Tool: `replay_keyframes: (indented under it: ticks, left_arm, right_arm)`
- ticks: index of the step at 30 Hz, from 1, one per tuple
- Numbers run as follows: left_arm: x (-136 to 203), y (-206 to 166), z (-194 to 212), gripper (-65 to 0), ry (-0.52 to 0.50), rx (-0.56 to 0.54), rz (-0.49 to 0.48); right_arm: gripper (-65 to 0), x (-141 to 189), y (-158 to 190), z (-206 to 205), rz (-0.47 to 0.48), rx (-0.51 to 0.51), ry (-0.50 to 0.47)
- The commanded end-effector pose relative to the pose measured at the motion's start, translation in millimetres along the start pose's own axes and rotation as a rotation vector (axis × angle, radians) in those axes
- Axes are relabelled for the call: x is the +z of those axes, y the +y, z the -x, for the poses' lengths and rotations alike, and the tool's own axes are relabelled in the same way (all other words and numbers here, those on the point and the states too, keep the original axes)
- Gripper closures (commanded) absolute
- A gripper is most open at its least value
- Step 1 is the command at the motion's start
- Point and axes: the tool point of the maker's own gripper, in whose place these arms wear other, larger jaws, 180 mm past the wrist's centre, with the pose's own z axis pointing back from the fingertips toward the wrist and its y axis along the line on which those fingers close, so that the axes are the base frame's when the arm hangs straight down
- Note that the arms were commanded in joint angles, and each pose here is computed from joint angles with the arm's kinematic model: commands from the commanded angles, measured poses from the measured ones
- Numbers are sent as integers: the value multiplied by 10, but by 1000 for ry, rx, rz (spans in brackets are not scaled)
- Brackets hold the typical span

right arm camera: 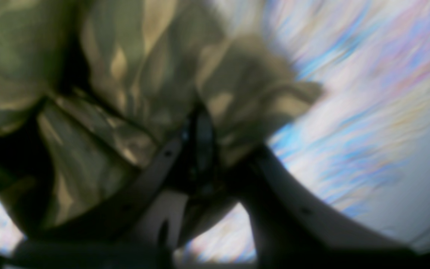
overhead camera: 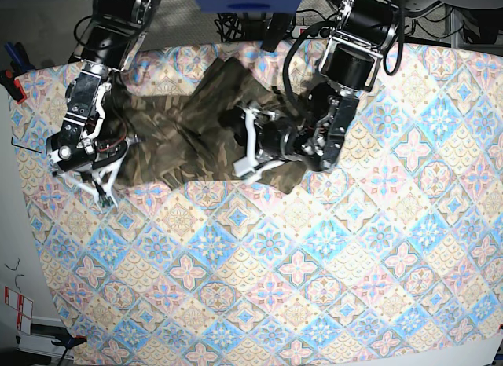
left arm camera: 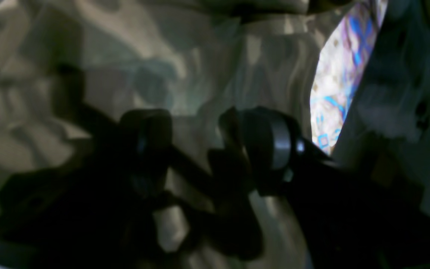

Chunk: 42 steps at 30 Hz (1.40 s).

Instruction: Fold the T-shirt properly

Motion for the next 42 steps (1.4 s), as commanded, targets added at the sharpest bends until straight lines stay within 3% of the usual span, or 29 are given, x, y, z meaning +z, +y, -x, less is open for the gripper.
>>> replay_keyframes:
  ticks: [1,6,13,24,27,34,39,42]
  left_arm:
    - [160,230,-11,-328,16,5,-70]
    - [548,645,206,-328,38,82,-168]
    - [908,736,287,-328,56,10,-262]
    - [2102,989,120,-331,-82,11,-577]
    - [2220,1054,190,-332,-44,-9,-607]
    - [2340,1120,242,-333,-37,-17,-635]
    - [2431,1177,272,-334,-26,-26,-662]
    - [2494,1295,329,-334,9,-32,-729]
  right_arm:
    - [-40,93,54,-44,15,46,-18]
    - [-40,324,272,-272,34,165,-99]
    - [-40,294,624,-369,-27,274,-112]
    - [-45,298,636,-396,-26,282,-117]
    - [-118,308,473,-377,2,238,-112]
    - [-414,292,-160,113,95,-4,-29]
    - [-439,76,-332,553,64,-172,60]
    - [-439,-157,-174,756,-15,-256,92]
